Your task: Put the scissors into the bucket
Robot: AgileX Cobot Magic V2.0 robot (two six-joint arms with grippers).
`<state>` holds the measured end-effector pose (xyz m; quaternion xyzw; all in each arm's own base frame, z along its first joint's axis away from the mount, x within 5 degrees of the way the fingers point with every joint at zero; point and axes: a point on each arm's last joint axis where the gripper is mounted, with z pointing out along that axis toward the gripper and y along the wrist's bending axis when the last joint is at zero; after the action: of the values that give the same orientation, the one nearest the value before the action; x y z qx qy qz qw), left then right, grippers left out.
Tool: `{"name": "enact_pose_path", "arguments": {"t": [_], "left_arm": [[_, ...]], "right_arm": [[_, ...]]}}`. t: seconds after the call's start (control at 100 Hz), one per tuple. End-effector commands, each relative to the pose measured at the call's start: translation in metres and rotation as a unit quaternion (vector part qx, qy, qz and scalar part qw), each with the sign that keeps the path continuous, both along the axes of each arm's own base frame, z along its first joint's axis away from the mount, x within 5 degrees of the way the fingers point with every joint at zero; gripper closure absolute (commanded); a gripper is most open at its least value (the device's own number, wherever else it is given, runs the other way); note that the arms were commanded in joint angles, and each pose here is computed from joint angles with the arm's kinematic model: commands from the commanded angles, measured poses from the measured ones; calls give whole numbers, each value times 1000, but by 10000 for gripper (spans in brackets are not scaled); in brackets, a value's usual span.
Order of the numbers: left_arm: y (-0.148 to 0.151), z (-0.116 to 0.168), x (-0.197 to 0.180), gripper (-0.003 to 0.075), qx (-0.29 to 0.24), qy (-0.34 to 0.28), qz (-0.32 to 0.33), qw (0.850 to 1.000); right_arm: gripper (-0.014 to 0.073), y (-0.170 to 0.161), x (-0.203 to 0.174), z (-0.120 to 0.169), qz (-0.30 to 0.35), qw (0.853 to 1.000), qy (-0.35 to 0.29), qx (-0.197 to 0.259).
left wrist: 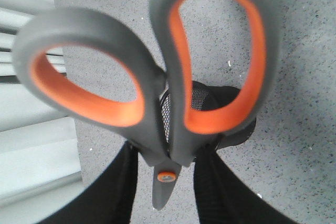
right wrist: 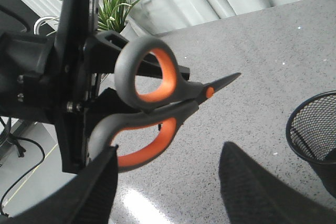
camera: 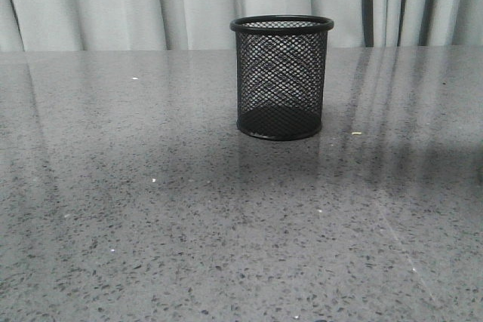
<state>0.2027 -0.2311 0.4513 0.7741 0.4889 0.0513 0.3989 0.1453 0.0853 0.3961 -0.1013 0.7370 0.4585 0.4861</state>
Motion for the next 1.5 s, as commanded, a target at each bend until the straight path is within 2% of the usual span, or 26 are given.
{"name": "enact_pose_path", "arguments": {"t": [0.0,0.18,0.45,0.81,1.0,1.31,1.49], "left_arm": [[8,23,-6,596,-40,-45,9,998],[13,22,-1,596,-25,-51,44,997],[13,22,-2,596,-29,-42,53,997],[13,22,-2,596,-32,-40,56,997],[13,22,-1,596,-34,-41,56,997],[8,19,3,596,-41,-40,63,996],[7,21,3,596,-51,-40,61,996]], "right_arm": [[211,-1,-2,16,-9,999,-27,22],[211,-2,-7,18,-9,999,-36,23],[211,0,-10,32,13,998,-51,24],[211,12,19,29,63,998,-7,15],[211,15,26,36,84,996,-5,14],[211,15,28,39,78,997,-11,15],[211,17,39,32,77,997,7,14]]}}
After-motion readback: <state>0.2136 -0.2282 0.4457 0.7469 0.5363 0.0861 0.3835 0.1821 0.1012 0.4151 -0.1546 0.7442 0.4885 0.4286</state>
